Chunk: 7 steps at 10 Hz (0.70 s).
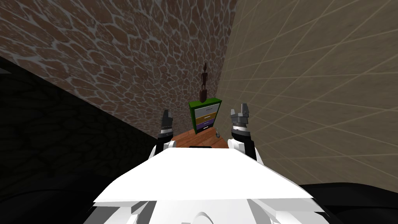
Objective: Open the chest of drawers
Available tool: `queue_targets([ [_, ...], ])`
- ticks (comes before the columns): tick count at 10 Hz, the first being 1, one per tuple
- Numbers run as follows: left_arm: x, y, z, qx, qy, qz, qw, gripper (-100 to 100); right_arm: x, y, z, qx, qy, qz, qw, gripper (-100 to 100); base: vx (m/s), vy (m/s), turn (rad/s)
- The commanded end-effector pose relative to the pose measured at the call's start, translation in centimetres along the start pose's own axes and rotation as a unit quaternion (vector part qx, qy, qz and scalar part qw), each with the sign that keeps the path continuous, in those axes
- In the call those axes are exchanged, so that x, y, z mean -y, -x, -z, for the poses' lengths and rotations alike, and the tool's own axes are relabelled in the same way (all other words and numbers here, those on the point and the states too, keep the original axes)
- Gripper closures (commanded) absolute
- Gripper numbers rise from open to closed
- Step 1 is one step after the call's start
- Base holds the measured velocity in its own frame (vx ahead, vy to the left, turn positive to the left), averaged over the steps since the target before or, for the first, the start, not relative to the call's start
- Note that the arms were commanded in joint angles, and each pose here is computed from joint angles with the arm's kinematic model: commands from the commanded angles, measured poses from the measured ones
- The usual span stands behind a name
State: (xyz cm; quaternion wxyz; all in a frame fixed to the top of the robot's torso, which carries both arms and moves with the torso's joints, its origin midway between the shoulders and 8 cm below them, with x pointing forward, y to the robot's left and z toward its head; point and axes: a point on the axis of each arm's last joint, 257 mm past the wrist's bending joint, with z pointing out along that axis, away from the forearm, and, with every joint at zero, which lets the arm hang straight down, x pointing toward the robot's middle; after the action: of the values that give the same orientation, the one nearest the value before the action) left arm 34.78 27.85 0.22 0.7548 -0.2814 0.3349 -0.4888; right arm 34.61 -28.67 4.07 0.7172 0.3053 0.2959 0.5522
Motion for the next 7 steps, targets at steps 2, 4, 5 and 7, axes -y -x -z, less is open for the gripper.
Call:
queue_targets([
  [2, 0.00, 0.00, 0.00, 0.000, 0.000, 0.000, 1.0000, 0, 0.00, 0.00, 0.00, 0.000, 0.000, 0.000, 1.0000, 0, 0.000, 0.000, 0.000],
  [4, 0.01, 0.00, 0.00, 0.000, 0.000, 0.000, 1.0000, 0, -0.01, 0.00, 0.00, 0.000, 0.000, 0.000, 1.0000, 0, 0.000, 0.000, 0.000],
  [5, 0.01, 0.00, 0.00, 0.000, 0.000, 0.000, 1.0000, 0, -0.01, 0.00, 0.00, 0.000, 0.000, 0.000, 1.0000, 0, 0.000, 0.000, 0.000],
  [7, 0.01, 0.00, 0.00, 0.000, 0.000, 0.000, 1.0000, 0, -0.02, 0.00, 0.00, 0.000, 0.000, 0.000, 1.0000, 0, 0.000, 0.000, 0.000],
])
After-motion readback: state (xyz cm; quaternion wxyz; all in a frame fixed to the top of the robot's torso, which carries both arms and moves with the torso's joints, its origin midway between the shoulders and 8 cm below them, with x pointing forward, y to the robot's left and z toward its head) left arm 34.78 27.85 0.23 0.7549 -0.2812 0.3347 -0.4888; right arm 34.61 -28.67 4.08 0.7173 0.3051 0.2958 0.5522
